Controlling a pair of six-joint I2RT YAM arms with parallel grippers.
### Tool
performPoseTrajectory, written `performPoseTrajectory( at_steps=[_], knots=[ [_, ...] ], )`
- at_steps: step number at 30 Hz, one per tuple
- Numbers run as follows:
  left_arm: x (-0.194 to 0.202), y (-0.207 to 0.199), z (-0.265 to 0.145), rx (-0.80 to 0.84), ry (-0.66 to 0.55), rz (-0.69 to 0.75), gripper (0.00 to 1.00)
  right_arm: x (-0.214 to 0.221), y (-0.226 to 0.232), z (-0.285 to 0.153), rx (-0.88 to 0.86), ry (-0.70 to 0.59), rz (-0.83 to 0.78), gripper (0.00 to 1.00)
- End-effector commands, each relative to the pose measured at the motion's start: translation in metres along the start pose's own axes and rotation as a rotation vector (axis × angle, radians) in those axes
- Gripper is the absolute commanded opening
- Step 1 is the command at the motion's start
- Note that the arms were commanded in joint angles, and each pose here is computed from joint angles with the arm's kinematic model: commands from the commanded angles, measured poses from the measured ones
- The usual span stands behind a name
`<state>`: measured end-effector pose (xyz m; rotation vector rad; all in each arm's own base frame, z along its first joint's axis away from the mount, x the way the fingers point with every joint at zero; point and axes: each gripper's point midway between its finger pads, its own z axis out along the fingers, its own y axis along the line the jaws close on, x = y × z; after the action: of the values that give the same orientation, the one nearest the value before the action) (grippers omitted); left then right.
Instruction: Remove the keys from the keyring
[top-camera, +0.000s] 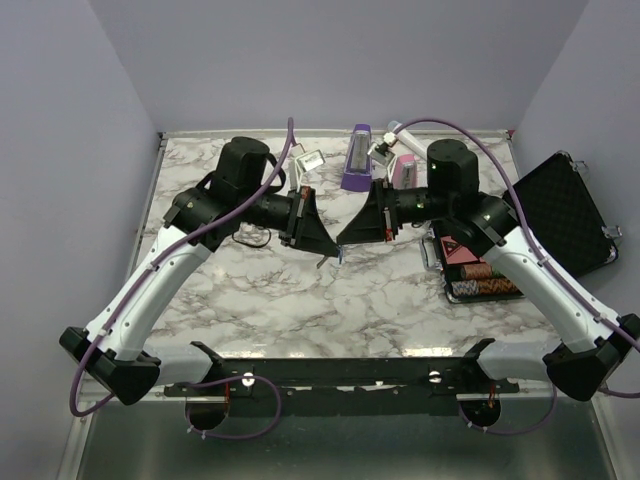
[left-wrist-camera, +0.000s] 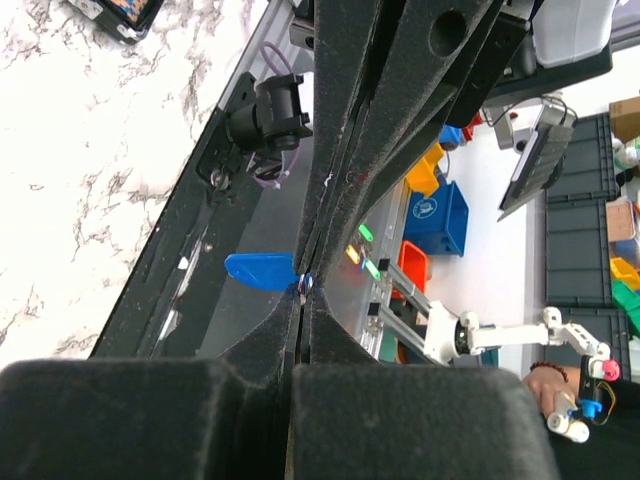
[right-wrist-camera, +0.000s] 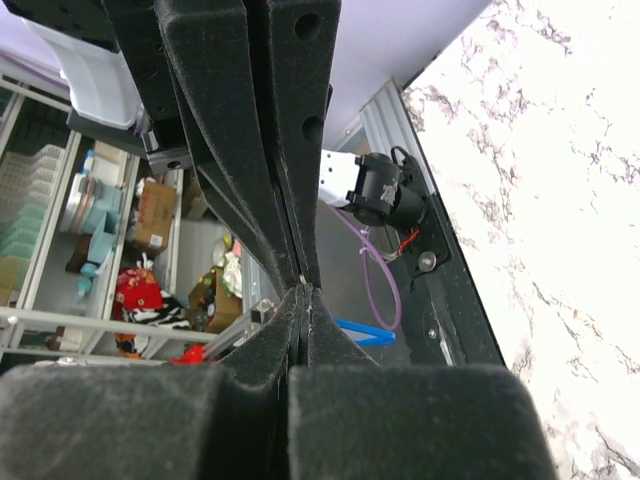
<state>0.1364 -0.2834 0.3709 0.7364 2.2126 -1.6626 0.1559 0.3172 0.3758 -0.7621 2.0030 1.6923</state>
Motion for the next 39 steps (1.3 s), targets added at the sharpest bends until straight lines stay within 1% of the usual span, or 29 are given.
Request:
performPoseTrajectory(
  at_steps=[1, 8, 12, 14, 17, 19, 22, 24, 25, 28, 30, 33, 36, 39],
  knots=[
    [-0.033, -0.018, -0.004, -0.004, -0.135, 0.078, 0.00, -0.013, 0.005, 0.002, -0.008, -0.076, -0.010, 0.01],
    [-0.047, -0.021, -0.007, -0.018, -0.227, 0.051, 0.00, -0.018, 0.008, 0.000, -0.008, -0.121, -0.020, 0.01],
    [-0.049, -0.019, -0.008, -0.024, -0.242, 0.038, 0.00, -0.019, 0.008, -0.001, -0.002, -0.134, -0.021, 0.01],
    [-0.049, -0.018, -0.008, -0.025, -0.243, 0.036, 0.00, -0.021, 0.009, -0.001, 0.000, -0.144, -0.022, 0.10],
    [-0.050, -0.021, -0.010, -0.020, -0.256, 0.042, 0.00, -0.023, 0.011, -0.002, -0.005, -0.159, -0.024, 0.20],
    [-0.051, -0.022, -0.010, -0.016, -0.264, 0.044, 0.00, -0.023, 0.011, -0.002, -0.008, -0.165, -0.020, 0.24],
    [-0.052, -0.024, -0.011, -0.012, -0.274, 0.050, 0.00, -0.023, 0.010, -0.003, -0.005, -0.175, -0.018, 0.37],
    [-0.052, -0.026, -0.012, -0.009, -0.277, 0.056, 0.00, -0.025, 0.012, -0.004, 0.000, -0.190, -0.022, 0.47],
    [-0.051, -0.025, -0.012, -0.008, -0.274, 0.055, 0.00, -0.027, 0.012, -0.005, 0.007, -0.200, -0.025, 0.48],
    [-0.050, -0.026, -0.013, -0.010, -0.279, 0.057, 0.00, -0.029, 0.014, -0.006, 0.003, -0.214, -0.026, 0.48],
    [-0.049, -0.026, -0.013, -0.008, -0.279, 0.060, 0.00, -0.029, 0.014, -0.006, -0.001, -0.214, -0.026, 0.45],
    [-0.050, -0.027, -0.014, -0.009, -0.283, 0.063, 0.00, -0.027, 0.014, -0.006, -0.005, -0.211, -0.021, 0.35],
    [-0.050, -0.026, -0.013, -0.007, -0.285, 0.061, 0.00, -0.026, 0.015, -0.006, -0.008, -0.210, -0.021, 0.28],
    [-0.050, -0.026, -0.012, -0.002, -0.278, 0.058, 0.00, -0.022, 0.015, -0.005, -0.020, -0.188, -0.019, 0.15]
  ],
)
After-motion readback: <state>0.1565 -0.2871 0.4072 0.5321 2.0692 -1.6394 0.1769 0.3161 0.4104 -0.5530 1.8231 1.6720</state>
